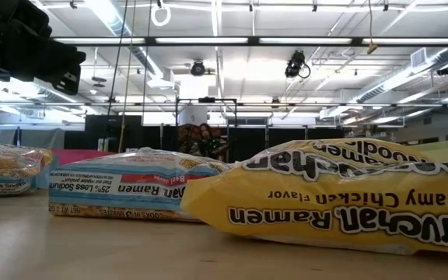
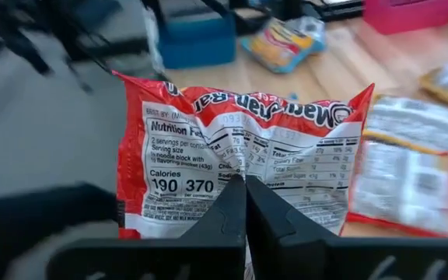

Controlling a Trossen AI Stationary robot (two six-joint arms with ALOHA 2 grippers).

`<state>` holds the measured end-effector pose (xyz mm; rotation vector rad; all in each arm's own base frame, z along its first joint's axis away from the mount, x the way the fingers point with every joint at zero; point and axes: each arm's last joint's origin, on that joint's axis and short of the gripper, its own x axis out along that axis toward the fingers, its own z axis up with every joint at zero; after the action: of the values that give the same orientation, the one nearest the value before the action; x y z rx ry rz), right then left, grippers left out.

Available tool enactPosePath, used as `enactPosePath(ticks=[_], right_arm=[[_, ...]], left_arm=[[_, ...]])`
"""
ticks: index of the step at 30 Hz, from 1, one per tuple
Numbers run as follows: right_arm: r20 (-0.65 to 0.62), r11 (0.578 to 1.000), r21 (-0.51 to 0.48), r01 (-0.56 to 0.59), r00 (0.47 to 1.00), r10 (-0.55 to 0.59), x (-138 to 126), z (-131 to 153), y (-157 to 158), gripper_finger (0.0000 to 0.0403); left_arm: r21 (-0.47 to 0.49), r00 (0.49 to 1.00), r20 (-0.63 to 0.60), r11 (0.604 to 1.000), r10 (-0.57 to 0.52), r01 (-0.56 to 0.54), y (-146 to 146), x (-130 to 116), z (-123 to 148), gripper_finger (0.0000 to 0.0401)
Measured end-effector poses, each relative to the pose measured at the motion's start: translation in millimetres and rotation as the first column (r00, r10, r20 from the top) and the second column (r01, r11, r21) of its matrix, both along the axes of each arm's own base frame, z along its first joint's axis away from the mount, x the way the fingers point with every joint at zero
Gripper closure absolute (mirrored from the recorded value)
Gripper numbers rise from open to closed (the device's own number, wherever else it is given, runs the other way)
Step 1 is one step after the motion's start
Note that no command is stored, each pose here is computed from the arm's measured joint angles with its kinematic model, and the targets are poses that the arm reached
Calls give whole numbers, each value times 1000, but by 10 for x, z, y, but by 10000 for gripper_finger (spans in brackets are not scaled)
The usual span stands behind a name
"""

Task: Sort Maruchan noodles
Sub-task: Put the red noodle pack into the yellow bin

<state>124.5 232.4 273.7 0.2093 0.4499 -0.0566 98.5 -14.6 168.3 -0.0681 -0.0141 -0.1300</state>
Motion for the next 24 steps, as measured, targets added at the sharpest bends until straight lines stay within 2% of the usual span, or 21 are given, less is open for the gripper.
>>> enactPosePath(ticks=[2,5,8,12,15,17,20,22,24], right_arm=[[32,999,52,-9,999,7,-25,-98,-65,401],[44,998,40,38,998,-40,9,-261,-227,401],[36,988,-2,155,987,-155,80,-376,-468,402],[3,946,-69,317,948,-318,182,-447,-798,402],[-11,903,-159,400,913,-407,241,-412,-967,402],[-18,867,-180,465,880,-475,272,-320,-1065,402],[-88,810,-236,537,818,-568,262,-165,-1201,402],[-143,762,-284,583,759,-635,223,-64,-1271,402],[-205,697,-324,640,671,-712,175,-17,-1321,402]], left_arm=[[0,1000,0,1000,0,0,0,0,0,339],[0,1000,0,1000,0,0,0,0,0,339],[0,1000,0,1000,0,0,0,0,0,339],[0,1000,0,1000,0,0,0,0,0,339],[0,1000,0,1000,0,0,0,0,0,339],[0,1000,0,1000,0,0,0,0,0,339],[0,1000,0,1000,0,0,0,0,0,339],[0,1000,0,1000,0,0,0,0,0,339],[0,1000,0,1000,0,0,0,0,0,339]])
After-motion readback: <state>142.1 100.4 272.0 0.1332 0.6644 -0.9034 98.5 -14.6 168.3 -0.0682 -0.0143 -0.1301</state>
